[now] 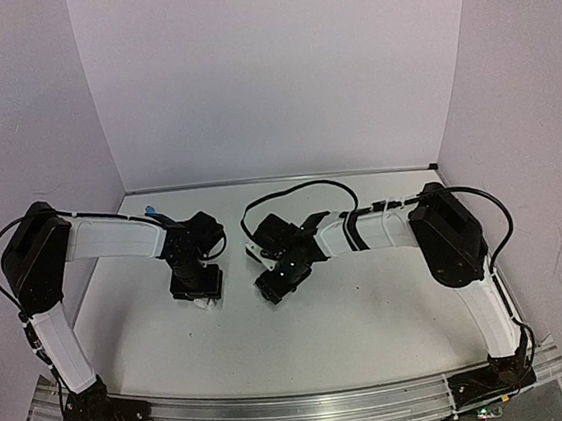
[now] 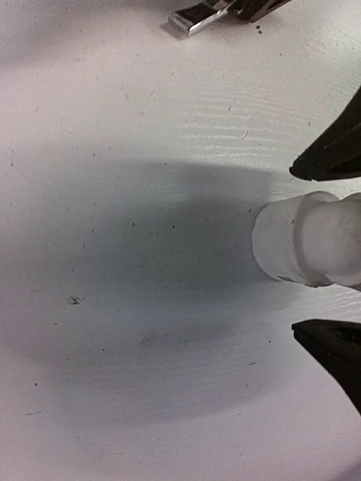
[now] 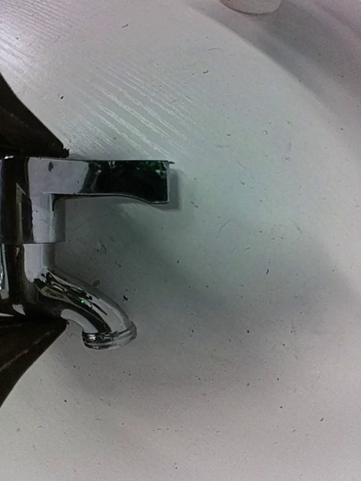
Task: Install the water faucets
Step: Place the adaptor at the center of the board, then pick up the water faucet from the center of the board, then pass from the right arm to the left
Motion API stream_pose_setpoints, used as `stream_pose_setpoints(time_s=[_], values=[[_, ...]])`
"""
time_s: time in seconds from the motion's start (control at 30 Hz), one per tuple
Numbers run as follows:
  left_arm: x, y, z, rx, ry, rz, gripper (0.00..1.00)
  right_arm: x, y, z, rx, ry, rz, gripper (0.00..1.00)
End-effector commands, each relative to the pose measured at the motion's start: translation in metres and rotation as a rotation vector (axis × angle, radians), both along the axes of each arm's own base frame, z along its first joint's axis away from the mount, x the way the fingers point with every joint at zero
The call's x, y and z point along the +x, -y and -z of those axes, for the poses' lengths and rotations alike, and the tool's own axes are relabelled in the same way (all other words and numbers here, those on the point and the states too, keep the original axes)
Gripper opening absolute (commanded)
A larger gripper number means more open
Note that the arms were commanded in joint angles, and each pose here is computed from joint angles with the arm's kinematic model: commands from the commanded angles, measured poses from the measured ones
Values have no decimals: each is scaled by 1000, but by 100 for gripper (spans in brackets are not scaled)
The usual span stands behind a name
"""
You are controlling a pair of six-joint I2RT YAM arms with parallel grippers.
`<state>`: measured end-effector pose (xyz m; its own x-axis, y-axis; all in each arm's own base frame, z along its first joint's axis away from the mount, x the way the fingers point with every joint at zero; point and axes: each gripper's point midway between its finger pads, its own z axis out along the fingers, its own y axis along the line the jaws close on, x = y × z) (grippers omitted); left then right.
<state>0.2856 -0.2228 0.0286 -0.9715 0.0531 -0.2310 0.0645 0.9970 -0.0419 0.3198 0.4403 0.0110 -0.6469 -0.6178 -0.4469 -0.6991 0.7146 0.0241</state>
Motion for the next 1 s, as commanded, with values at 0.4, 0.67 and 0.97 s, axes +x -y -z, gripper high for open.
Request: stream_pose_setpoints(time_s=[0.4,0.67,0.97], values=[[10,53,-233,-676,507,101,85,-24,-10,-135,546,269,-123,16],[-20,103,-272,-1115,465,272,72,-42,1,-220,769,452,-197,24],[-18,123,-259,-1133,394,288,51,-40,-8,-247,790,539,-187,24]])
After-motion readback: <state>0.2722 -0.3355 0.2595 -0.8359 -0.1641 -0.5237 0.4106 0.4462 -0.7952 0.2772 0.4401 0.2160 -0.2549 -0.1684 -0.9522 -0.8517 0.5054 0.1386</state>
